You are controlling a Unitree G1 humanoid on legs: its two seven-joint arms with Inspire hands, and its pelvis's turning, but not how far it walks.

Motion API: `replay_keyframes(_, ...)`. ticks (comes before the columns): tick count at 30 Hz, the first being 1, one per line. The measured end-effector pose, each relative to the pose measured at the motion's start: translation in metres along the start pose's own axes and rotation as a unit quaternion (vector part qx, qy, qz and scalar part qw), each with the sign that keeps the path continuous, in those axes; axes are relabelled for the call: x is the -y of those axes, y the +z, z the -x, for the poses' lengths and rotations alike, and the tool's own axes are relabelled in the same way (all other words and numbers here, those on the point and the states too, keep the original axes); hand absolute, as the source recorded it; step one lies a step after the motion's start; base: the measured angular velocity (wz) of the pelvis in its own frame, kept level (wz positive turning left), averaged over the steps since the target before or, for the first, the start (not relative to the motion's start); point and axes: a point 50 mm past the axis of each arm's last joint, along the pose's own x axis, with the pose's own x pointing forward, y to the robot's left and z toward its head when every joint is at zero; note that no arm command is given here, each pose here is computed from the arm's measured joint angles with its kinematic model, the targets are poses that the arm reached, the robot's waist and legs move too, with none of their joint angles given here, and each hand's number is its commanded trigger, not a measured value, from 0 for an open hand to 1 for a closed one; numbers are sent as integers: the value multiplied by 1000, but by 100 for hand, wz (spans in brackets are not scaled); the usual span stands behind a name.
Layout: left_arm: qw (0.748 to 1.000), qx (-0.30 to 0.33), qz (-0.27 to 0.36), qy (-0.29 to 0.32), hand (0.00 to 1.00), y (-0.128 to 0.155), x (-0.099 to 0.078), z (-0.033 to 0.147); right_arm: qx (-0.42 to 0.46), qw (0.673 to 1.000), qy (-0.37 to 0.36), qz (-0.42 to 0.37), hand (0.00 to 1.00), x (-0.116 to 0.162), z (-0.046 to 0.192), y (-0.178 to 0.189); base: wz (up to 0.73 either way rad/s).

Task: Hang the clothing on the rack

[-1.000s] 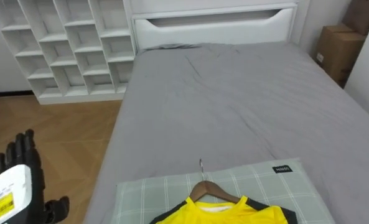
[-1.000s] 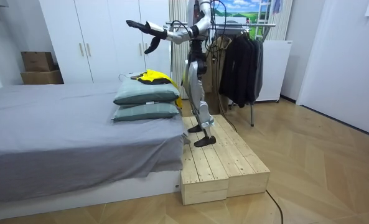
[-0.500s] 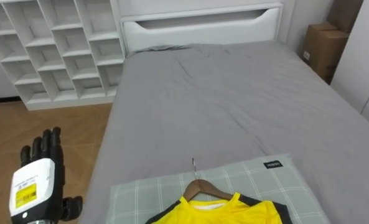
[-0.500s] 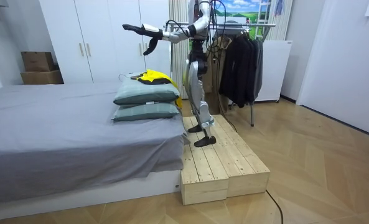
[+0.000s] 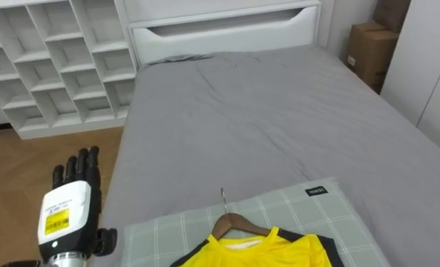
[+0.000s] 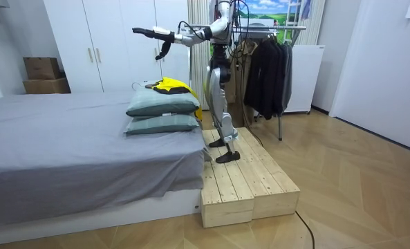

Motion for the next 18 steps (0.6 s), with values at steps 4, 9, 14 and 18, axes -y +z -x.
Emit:
replay_keyframes(4,1000,23,5,-15,0,12,4,-3,-9,999,3,34,0,-3,-1,2,-10)
replay_keyframes(9,998,39,6,-50,0,19,14,-2,3,999,5,50,0,-4,-1,14,-5)
replay_keyframes(14,997,45,0,-60,0,23,19,-8,7,998,3,54,0,-6,-2,18,0)
replay_keyframes(18,997,50,0,-64,0,28,22,-12,16,998,0,63,0,-8,-2,26,-3)
